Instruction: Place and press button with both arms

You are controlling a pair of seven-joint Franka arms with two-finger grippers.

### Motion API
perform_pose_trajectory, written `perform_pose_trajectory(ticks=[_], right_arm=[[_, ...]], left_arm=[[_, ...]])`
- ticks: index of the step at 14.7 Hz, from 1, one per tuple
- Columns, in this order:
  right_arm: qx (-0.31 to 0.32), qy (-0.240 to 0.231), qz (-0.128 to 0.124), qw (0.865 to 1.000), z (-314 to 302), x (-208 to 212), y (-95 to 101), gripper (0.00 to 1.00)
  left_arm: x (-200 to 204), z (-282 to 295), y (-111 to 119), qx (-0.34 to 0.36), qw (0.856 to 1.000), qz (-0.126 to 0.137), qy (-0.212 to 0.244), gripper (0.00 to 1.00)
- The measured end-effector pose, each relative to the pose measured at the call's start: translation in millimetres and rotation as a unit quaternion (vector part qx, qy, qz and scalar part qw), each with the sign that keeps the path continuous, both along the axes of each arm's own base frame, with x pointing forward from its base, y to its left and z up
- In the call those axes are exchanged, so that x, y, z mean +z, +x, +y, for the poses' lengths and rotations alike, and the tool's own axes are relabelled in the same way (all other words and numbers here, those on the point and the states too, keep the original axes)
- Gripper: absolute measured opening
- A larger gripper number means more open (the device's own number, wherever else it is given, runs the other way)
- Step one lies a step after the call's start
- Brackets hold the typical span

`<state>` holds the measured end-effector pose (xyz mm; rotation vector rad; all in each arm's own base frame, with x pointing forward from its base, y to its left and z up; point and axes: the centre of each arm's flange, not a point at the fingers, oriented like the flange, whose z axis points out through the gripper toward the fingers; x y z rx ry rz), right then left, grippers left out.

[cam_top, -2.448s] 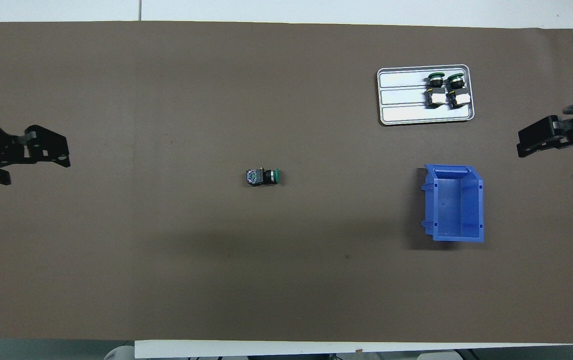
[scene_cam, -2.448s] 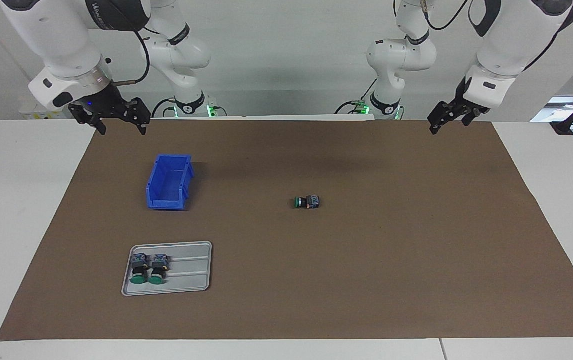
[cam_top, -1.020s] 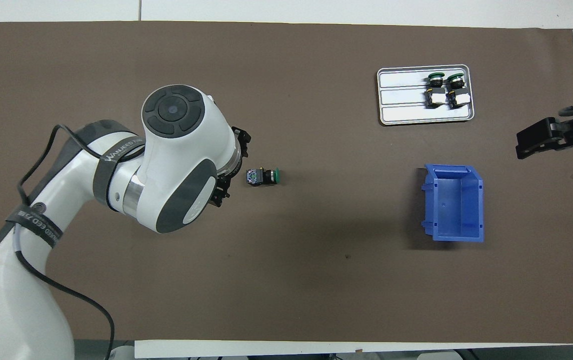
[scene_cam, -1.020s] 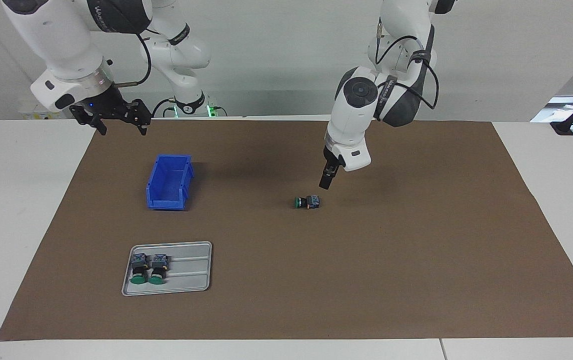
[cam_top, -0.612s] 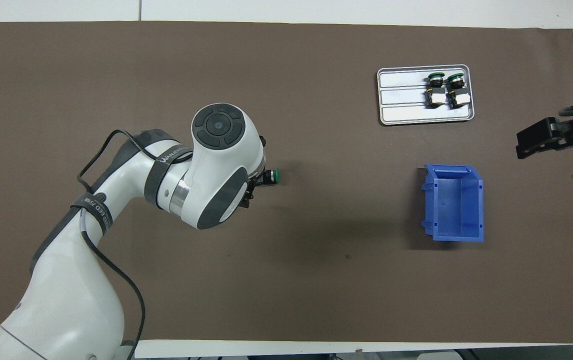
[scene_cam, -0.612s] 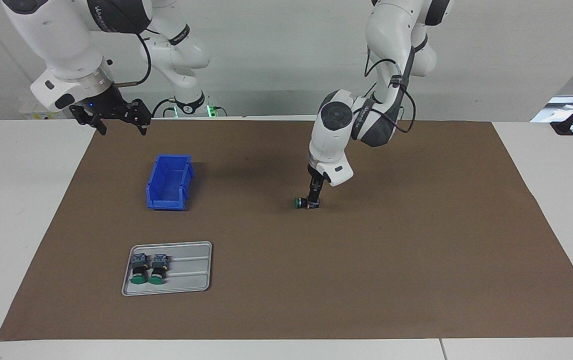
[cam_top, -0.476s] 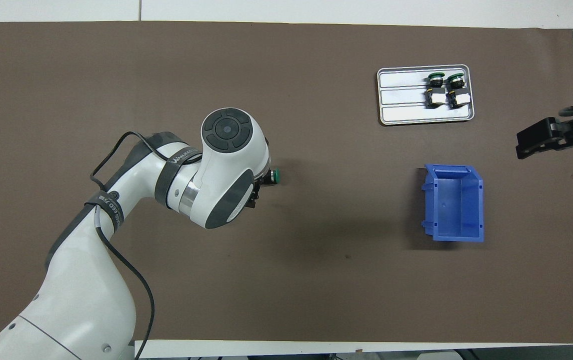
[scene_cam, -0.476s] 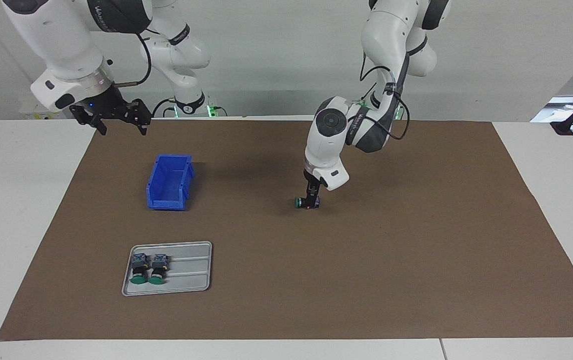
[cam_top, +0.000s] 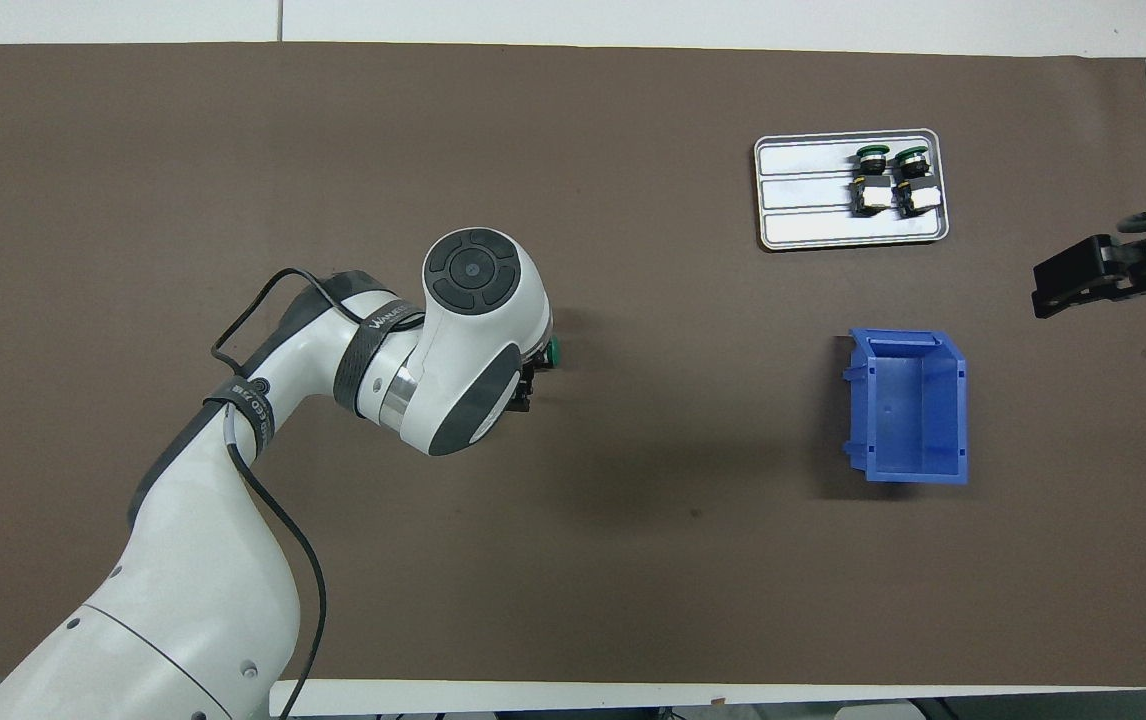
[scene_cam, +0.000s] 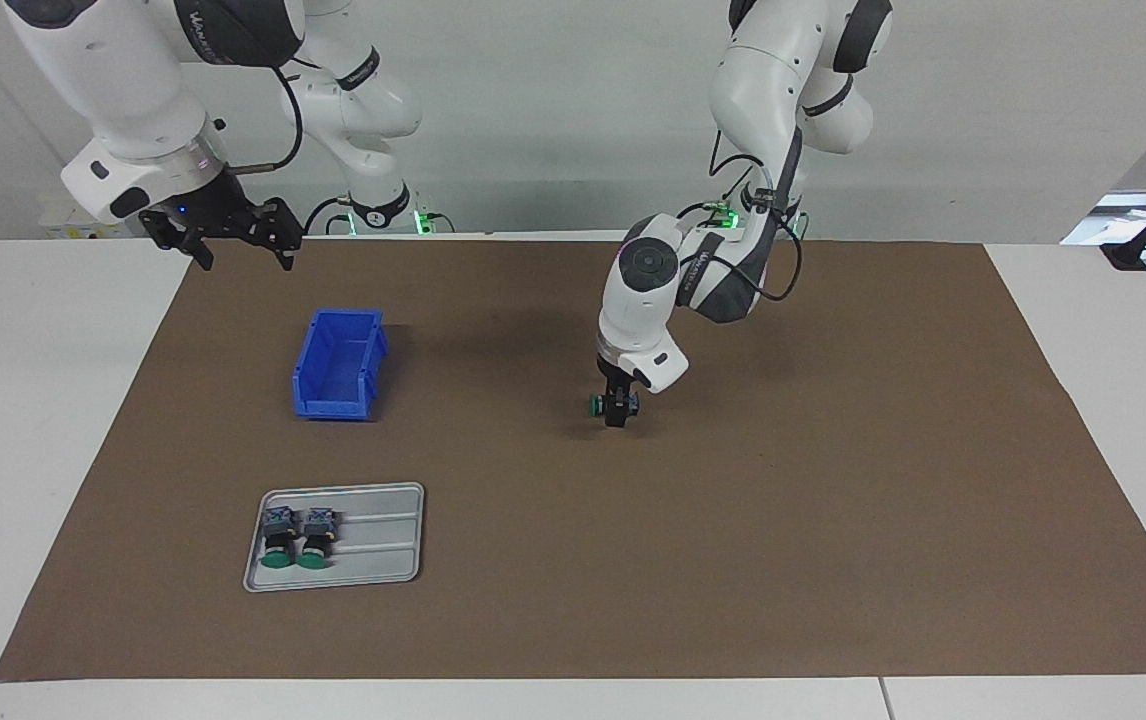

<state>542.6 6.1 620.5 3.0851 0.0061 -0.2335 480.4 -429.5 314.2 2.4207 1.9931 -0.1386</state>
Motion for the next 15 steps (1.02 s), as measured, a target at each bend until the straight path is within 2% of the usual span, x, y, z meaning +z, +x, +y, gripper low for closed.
perform_pose_trajectory(ticks=[4, 6, 7, 8, 15], right_arm=[[0.000, 0.000, 0.000, 1.000, 0.0, 0.0, 0.0, 0.99], [0.000, 0.000, 0.000, 1.000, 0.0, 0.0, 0.0, 0.99], [0.000, 0.000, 0.000, 1.000, 0.0, 0.0, 0.0, 0.99], [0.000, 0.000, 0.000, 1.000, 0.0, 0.0, 0.0, 0.99], [0.000, 0.000, 0.000, 1.000, 0.0, 0.0, 0.0, 0.99]], left_arm=[[-11.8, -1.0, 1.7, 0.001, 1.000, -0.001, 0.000, 0.93], [-12.1, -1.5, 2.5, 0.002, 1.000, -0.004, -0.002, 0.77], [-11.8, -1.7, 2.7, 0.002, 1.000, -0.005, -0.003, 0.76], [-11.5, -1.9, 2.9, 0.002, 1.000, -0.006, -0.004, 0.70], [-9.2, -8.4, 0.1, -0.003, 1.000, -0.012, -0.009, 0.56]])
